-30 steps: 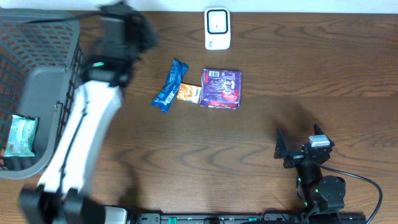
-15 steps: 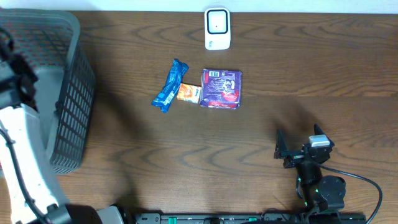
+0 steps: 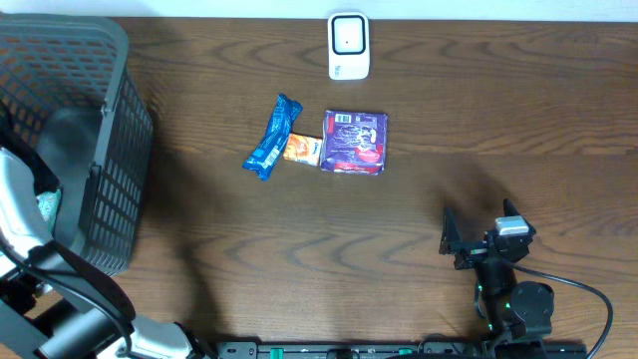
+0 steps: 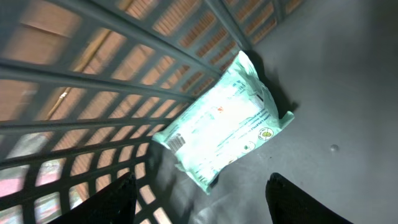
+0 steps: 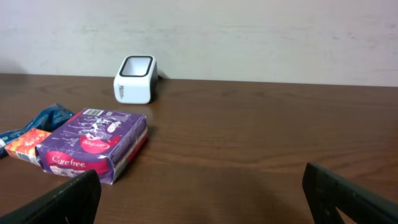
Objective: Scan the item barcode
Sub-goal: 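Reach the left gripper into the basket and grasp the mint-green wipes pack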
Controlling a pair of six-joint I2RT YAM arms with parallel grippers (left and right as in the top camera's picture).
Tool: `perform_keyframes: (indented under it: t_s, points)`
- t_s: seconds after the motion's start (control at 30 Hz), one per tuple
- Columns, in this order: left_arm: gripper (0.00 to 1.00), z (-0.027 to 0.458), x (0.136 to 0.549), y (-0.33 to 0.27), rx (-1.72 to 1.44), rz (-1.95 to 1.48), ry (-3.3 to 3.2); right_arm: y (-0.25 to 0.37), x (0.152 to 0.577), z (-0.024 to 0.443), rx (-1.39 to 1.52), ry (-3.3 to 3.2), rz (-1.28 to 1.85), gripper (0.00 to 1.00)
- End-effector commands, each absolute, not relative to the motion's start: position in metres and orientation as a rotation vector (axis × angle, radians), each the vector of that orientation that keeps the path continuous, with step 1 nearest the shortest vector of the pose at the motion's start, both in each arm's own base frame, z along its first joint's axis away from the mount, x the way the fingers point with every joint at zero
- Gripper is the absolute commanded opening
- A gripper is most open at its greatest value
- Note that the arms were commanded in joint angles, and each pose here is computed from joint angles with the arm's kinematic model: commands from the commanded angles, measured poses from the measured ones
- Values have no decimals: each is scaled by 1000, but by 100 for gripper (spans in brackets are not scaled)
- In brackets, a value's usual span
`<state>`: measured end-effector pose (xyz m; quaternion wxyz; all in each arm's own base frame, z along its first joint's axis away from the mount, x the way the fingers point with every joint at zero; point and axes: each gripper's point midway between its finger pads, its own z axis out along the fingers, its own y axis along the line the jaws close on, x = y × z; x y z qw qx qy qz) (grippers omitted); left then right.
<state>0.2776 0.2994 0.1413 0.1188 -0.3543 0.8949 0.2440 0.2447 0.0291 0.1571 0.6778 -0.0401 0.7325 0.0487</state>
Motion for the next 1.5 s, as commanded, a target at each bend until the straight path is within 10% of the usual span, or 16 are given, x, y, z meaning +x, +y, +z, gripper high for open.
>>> perform_keyframes:
  t_s: [0.0,0.83,1.07,1.47]
  points:
    - [66,116,275,298,-1037,711,2678,26,245,155,-67,1653,108,99]
    - [73,22,297,307,-963,589,2814,26,245,155,-67,1653,108,99]
    - [9,10,308,292,-942,423,2825,26,245,155,-67,1653,108,99]
    - [7,119,347,277,-1037,290,2489,26,245,155,-67,1653,108,99]
